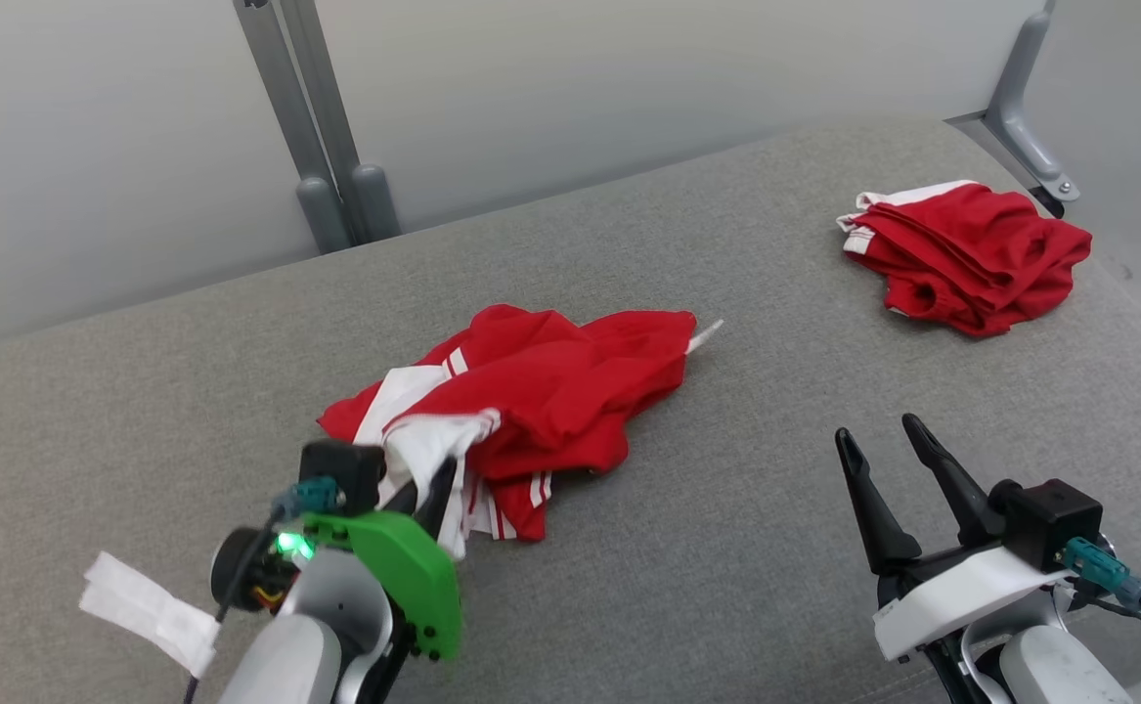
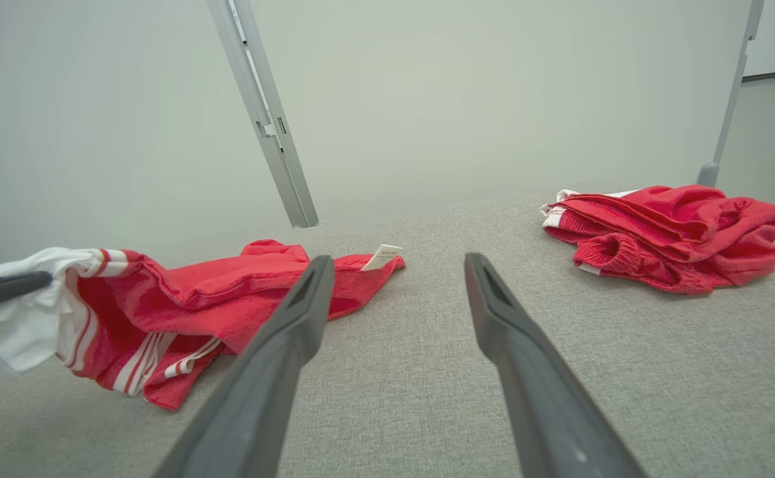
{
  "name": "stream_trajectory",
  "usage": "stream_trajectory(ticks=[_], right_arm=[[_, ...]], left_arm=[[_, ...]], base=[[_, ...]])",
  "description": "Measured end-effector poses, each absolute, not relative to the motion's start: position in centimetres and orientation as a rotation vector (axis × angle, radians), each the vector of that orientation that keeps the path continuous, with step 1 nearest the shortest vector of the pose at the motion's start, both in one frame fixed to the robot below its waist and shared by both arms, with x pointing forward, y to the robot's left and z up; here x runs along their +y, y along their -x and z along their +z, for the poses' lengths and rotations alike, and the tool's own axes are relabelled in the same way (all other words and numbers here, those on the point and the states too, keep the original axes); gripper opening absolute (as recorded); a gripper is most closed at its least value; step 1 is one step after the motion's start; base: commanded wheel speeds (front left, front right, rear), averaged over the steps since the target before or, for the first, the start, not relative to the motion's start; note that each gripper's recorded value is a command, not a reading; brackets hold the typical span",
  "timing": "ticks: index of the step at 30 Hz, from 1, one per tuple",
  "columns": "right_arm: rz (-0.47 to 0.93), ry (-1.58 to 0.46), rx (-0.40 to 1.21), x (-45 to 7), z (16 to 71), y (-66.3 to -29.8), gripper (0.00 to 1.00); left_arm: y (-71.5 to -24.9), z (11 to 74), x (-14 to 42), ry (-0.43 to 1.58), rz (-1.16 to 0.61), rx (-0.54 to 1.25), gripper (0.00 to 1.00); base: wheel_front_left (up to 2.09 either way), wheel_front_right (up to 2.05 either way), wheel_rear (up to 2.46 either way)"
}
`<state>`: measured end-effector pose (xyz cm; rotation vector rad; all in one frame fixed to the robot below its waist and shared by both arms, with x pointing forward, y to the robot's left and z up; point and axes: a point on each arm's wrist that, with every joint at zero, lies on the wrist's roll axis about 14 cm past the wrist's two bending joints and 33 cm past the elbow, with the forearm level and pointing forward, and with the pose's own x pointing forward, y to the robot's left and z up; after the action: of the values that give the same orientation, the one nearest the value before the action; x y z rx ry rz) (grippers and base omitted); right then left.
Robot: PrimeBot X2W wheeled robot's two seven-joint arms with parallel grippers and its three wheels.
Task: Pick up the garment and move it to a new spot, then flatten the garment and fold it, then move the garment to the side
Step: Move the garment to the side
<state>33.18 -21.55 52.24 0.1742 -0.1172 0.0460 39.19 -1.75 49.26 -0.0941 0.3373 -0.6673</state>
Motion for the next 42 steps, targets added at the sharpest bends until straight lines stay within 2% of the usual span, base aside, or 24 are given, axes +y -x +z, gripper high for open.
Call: stream_trajectory(ticks=[6,7,8,9,20,29,42], right_arm=[[0.042,-0.167,-0.088,-21.8,51.4,-33.3,1.00],[0.047,-0.167,-0.085,-21.7,51.3,-33.3,1.00],[0.054,-0.167,-0.081,-21.5,51.2,-33.4,1.00],[0.061,-0.166,-0.075,-21.3,51.1,-33.5,1.00],[0.113,-0.148,-0.086,-20.2,51.6,-33.9,1.00],[0.138,-0.153,-0.110,-19.5,52.3,-33.8,1.00],[0.055,-0.156,-0.121,-21.4,52.2,-33.7,1.00]], left_arm=[[-37.9,42.3,0.4,0.019,-0.604,0.432,0.00],[-37.8,42.0,0.5,0.020,-0.599,0.428,0.07],[-37.7,41.6,0.6,0.012,-0.598,0.423,0.40],[-37.7,41.4,0.6,0.011,-0.596,0.422,1.00],[-40.2,45.6,2.9,0.083,-0.497,0.228,1.00],[-40.3,50.3,8.6,0.153,-0.296,0.022,1.00],[-38.2,49.6,12.5,0.203,-0.128,-0.019,1.00]], base=[[0.00,0.00,0.00],[0.00,0.00,0.00],[0.00,0.00,0.00],[0.00,0.00,0.00],[0.00,0.00,0.00],[0.00,0.00,0.00],[0.00,0.00,0.00]])
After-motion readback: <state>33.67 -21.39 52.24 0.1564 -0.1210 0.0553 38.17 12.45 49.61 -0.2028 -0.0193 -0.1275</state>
